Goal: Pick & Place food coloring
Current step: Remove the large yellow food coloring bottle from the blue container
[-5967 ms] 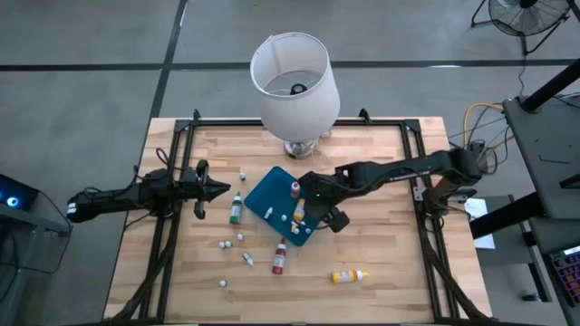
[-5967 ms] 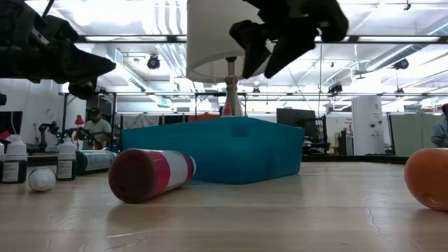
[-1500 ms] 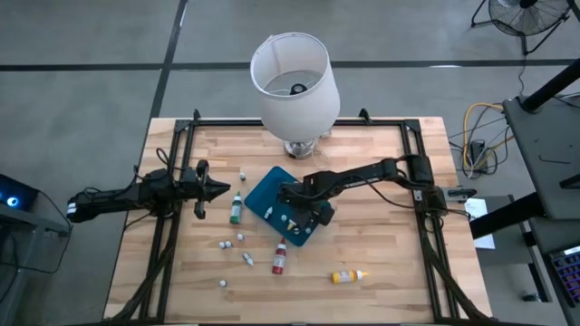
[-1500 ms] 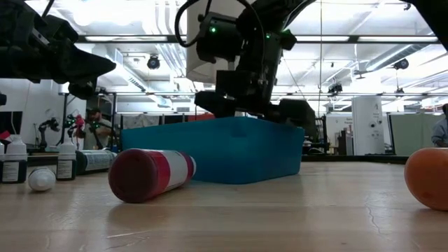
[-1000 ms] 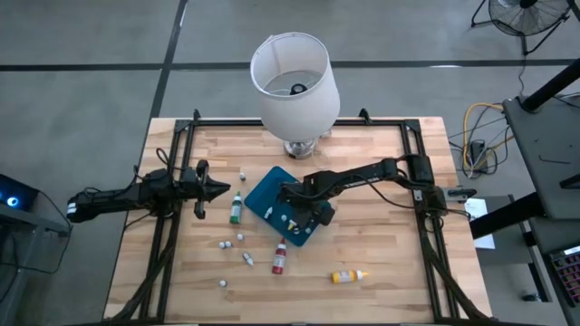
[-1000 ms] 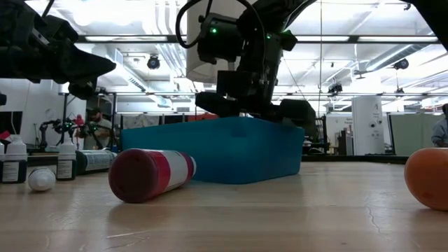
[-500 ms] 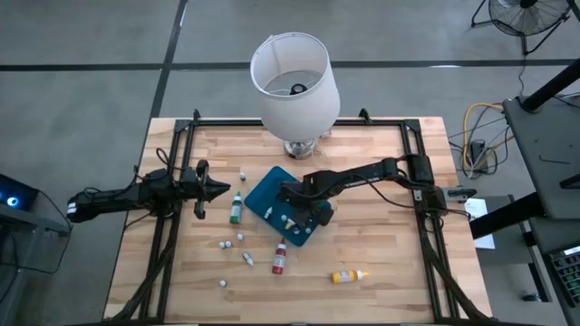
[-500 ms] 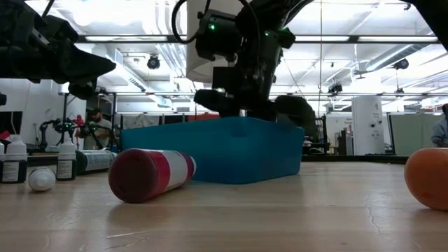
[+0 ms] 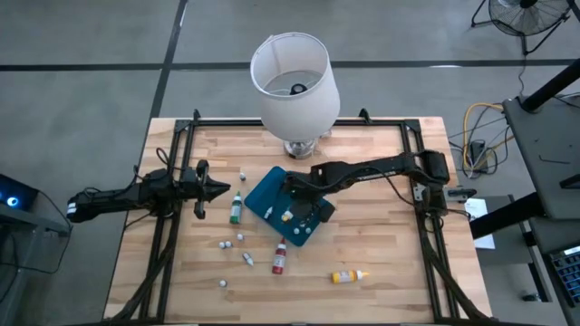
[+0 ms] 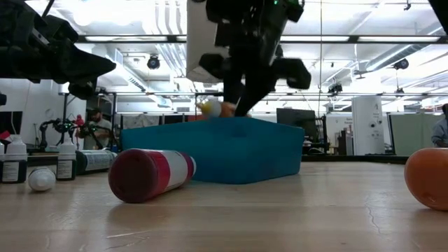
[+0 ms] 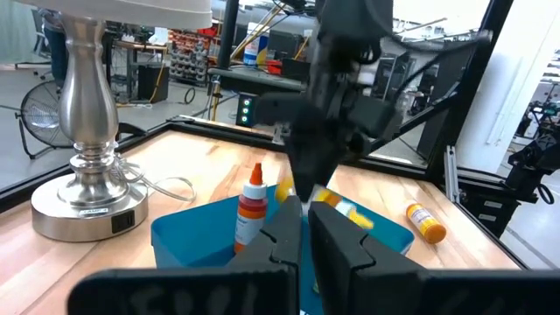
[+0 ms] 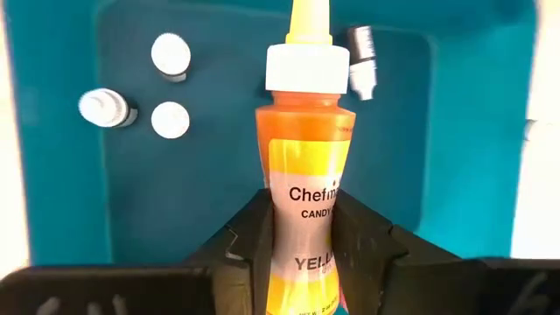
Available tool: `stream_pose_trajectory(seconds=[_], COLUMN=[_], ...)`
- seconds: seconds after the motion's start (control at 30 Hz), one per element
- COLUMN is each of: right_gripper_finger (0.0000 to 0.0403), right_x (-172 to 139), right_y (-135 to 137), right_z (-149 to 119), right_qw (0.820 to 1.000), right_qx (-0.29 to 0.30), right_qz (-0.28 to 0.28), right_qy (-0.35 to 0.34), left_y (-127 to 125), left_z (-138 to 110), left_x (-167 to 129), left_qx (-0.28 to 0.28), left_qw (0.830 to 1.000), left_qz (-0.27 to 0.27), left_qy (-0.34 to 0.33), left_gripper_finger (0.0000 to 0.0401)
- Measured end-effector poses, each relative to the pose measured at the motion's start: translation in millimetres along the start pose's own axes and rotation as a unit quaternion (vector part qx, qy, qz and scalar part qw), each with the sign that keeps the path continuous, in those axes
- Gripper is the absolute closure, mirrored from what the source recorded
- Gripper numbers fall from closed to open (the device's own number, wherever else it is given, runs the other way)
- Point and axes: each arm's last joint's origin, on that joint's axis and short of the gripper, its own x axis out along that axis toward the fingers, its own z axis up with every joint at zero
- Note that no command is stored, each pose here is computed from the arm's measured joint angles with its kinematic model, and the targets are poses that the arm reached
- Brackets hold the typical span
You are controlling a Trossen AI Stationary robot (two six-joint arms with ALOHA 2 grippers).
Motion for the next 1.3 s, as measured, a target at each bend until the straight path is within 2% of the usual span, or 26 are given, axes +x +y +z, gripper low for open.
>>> stream_pose_trajectory(seconds=[0.3,0.5,0.67,0.9,1.3], right_gripper_finger=[0.0314,0.0314,0.0314,0.0314,0.0314], right_x=[-62,-99,-120,-127,-122], right_y=[-1,0,12,44,103], right_z=[0,-14,-33,-59,-114], right_qw=[0.995,0.981,0.967,0.937,0.863], right_qx=[0.076,0.161,0.218,0.288,0.441], right_qz=[-0.053,-0.081,-0.097,-0.134,-0.182], right_qy=[-0.047,-0.072,-0.087,-0.142,-0.168], left_y=[0,0,0,0,0], left_z=[0,0,0,0,0], left_x=[0,0,0,0,0], left_qx=[0.000,0.000,0.000,0.000,0.000], left_qw=[1.000,1.000,1.000,1.000,1.000], left_qz=[0.000,0.000,0.000,0.000,0.000], left_qy=[0.000,0.000,0.000,0.000,0.000], left_gripper_finger=[0.0401,0.0401,0.0401,0.0401,0.0401])
